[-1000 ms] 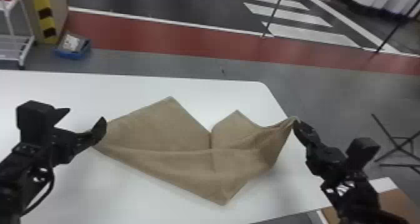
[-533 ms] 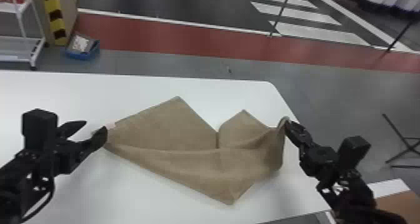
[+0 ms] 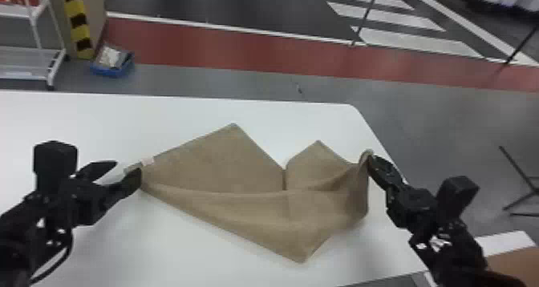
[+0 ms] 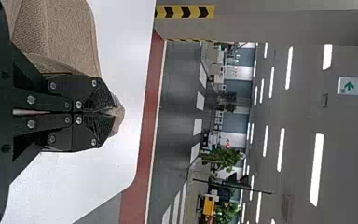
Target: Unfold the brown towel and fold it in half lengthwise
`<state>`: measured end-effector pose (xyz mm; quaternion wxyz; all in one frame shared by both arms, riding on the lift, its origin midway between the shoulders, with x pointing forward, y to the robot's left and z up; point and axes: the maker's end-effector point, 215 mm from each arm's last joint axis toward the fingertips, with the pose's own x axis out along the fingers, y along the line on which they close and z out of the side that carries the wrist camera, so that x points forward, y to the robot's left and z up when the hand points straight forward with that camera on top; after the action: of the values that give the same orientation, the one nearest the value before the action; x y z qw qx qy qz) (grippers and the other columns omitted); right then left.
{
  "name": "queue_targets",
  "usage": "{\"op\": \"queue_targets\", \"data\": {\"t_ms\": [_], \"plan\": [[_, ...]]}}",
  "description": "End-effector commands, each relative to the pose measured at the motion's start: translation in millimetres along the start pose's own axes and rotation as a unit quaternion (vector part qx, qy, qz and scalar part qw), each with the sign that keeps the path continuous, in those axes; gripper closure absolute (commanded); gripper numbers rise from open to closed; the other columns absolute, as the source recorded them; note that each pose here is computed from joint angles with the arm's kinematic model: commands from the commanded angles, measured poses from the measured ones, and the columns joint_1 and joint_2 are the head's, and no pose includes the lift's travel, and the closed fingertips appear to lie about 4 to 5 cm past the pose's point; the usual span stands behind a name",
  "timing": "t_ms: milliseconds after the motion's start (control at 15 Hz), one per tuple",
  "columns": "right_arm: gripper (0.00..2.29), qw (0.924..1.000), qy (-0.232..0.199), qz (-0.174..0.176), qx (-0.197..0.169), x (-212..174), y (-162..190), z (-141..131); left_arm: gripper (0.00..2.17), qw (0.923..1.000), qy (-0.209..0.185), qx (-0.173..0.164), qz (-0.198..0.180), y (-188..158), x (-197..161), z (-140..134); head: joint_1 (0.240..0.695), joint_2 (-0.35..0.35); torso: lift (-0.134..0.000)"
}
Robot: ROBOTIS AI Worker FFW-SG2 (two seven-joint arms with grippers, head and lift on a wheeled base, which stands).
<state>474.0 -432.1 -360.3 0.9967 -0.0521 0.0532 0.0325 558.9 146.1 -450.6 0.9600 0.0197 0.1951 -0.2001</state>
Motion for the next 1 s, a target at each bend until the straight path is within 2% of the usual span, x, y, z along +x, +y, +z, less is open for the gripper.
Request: {"op": "queue_targets", "data": {"t_ms": [0,400,467,867,933], "plan": [[1.51,1.0000,-0.002,0.001,-0.001,0.0,1.4,0.3,0.55,1.0000,0.004,0.001,-0.001,-1.3,3.7,-2.9,0.695,-0.298,-0.125],[1.51,1.0000,-0.006,0.000,-0.004,-4.6,-0.7,0.8,0.55,0.9997,0.019,0.014,0.001,0.0,7.8,-9.9,0.695,-0.297,-0.125],[1.51,0.9999,-0.009,-0.001,-0.005,-5.8,-1.3,2.0,0.72,0.9993,0.034,0.016,0.004,0.5,8.3,-17.5,0.695,-0.298,-0.125],[1.51,0.9999,-0.014,-0.002,-0.007,-7.1,-1.8,4.3,0.73,0.9992,0.037,0.017,0.002,-1.7,7.7,-17.8,0.695,-0.302,-0.125],[1.51,0.9999,-0.014,-0.002,-0.007,-7.1,-1.8,4.3,1.20,0.9994,0.029,0.017,0.010,1.7,5.2,-14.9,0.695,-0.302,-0.125]]}}
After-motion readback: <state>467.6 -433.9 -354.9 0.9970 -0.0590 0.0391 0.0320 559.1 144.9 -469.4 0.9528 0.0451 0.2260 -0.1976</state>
